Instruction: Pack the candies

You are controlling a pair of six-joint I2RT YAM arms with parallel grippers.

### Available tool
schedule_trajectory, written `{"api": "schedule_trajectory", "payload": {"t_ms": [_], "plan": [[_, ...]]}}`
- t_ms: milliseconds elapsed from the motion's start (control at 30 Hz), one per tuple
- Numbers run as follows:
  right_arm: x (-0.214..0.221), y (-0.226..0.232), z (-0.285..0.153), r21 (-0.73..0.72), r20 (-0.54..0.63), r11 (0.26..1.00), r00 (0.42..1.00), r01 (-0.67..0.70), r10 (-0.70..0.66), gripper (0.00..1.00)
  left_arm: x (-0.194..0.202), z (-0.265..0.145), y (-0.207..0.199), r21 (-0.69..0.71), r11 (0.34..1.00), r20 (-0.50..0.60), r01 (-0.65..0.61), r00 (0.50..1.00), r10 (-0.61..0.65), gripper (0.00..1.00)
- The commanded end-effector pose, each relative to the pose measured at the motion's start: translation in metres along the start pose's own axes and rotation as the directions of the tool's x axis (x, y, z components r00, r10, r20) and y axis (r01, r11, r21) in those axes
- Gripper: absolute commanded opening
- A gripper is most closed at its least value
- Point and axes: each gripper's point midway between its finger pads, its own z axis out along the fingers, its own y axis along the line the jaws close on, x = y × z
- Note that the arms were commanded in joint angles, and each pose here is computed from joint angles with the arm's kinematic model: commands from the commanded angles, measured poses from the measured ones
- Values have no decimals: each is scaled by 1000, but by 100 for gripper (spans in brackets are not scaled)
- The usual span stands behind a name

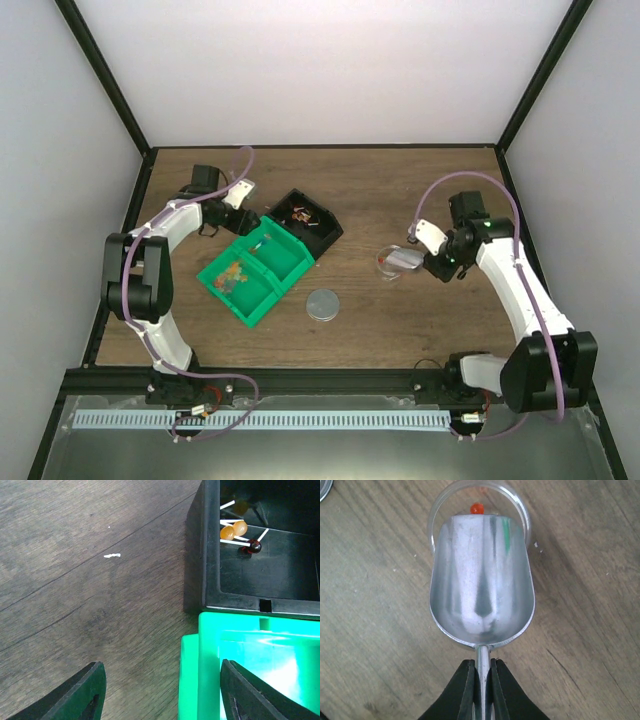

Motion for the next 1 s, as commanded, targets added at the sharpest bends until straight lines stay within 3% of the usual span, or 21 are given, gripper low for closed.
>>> {"api": "schedule_trajectory", "payload": {"t_ms": [0,167,467,667,967], "plan": [[7,11,-20,9,-21,998,997,68,-68,1,-3,1,2,9,1000,15,2,1000,-2,65],[-16,6,-47,29,54,998,997,53,-54,1,-6,-2,0,12,1000,24,2,1000,-2,65],[-123,-7,-65,-33,240,993,963,-117,122,1,-13,-4,3,-2,999,37,36,999,-36,65],[-178,23,-40,-88,273,991,954,-103,124,1,-14,0,2,-15,998,31,66,997,-65,65],[-210,51,14,-107,228,988,965,-110,132,1,-5,7,-5,-24,998,-1,64,998,-64,65]]}}
